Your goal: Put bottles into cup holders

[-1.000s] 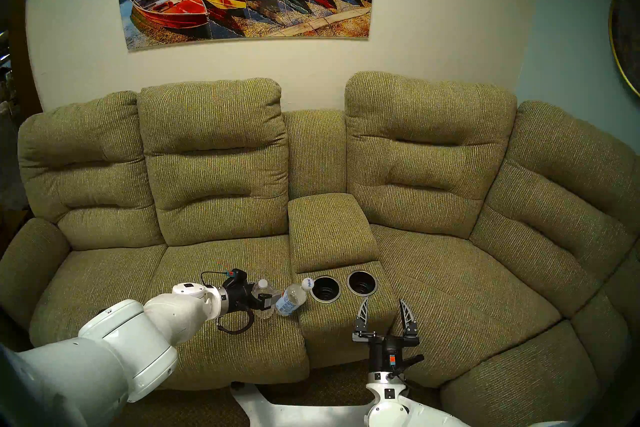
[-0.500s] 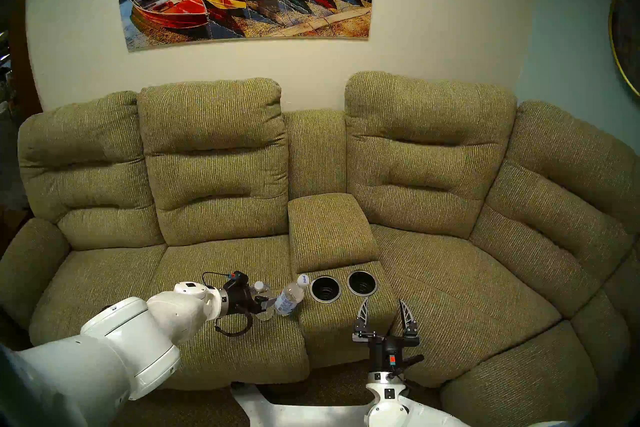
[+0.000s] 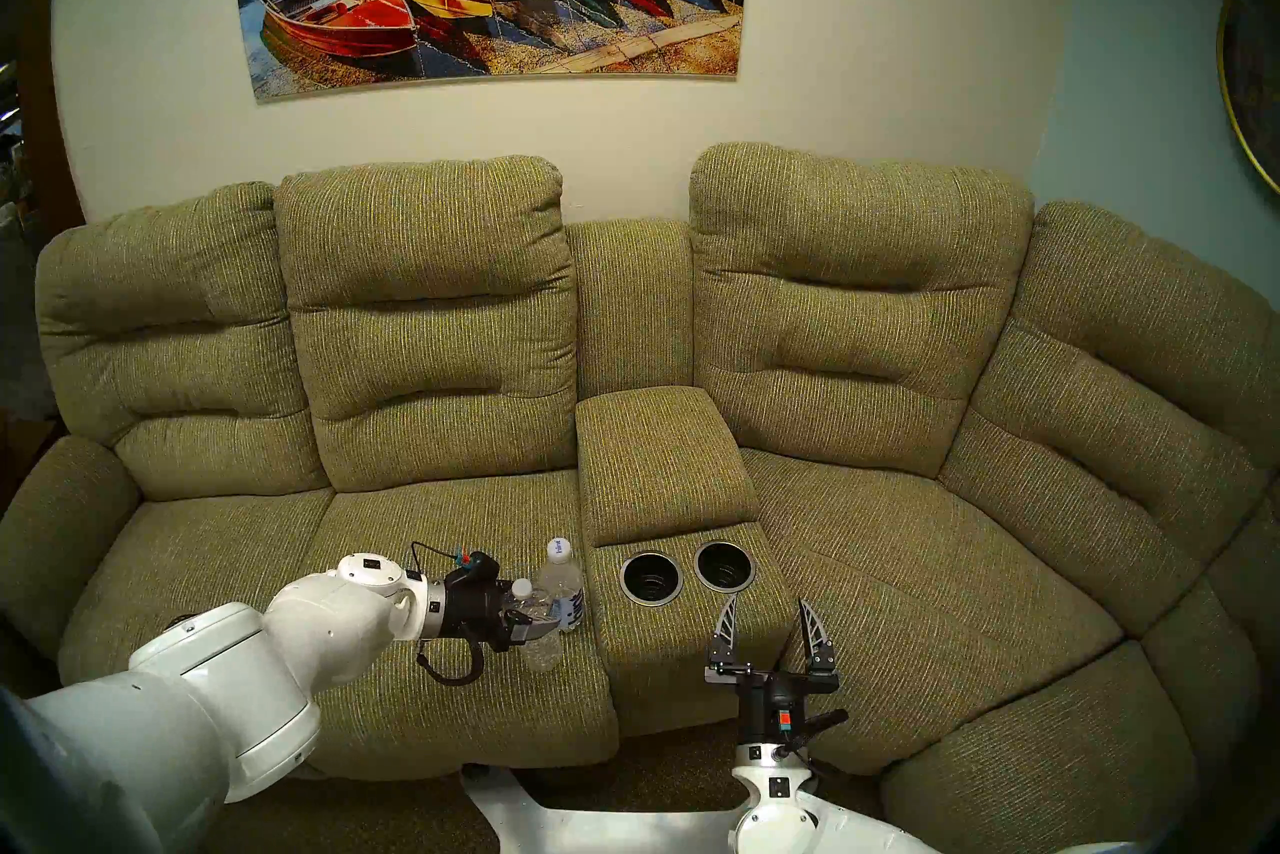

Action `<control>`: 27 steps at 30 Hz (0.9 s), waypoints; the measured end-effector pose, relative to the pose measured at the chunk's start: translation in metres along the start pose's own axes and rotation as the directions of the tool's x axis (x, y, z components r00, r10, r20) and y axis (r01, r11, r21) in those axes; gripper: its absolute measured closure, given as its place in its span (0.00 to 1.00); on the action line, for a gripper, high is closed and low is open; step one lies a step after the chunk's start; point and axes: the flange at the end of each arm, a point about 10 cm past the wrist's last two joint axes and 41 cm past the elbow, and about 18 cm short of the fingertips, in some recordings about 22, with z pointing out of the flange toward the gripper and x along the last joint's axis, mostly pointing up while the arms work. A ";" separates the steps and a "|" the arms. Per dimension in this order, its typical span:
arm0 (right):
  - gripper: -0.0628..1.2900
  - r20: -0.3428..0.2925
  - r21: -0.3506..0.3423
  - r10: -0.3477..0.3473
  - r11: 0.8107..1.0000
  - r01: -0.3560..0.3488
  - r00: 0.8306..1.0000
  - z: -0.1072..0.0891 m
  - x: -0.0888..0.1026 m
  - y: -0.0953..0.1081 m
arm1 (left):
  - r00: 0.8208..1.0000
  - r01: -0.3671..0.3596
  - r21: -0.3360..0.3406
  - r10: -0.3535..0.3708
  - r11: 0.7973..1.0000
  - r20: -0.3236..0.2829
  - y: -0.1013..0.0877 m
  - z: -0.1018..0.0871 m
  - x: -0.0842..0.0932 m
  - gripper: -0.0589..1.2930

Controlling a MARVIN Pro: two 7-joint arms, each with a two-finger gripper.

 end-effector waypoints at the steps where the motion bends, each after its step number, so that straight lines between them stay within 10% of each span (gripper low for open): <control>1: 0.05 0.000 0.000 0.000 1.000 0.000 1.000 0.000 0.000 0.000 | 1.000 -0.009 -0.025 0.009 1.000 0.000 0.002 0.000 0.001 0.47; 11: 0.05 0.000 0.000 0.000 1.000 0.000 1.000 0.000 0.000 0.000 | 0.995 -0.098 -0.227 0.089 0.969 -0.050 0.021 0.001 0.029 0.48; 27: 0.05 0.001 0.001 -0.001 1.000 0.001 1.000 0.000 -0.001 0.000 | 0.950 -0.310 -0.426 0.253 0.850 -0.185 0.047 0.028 0.135 0.48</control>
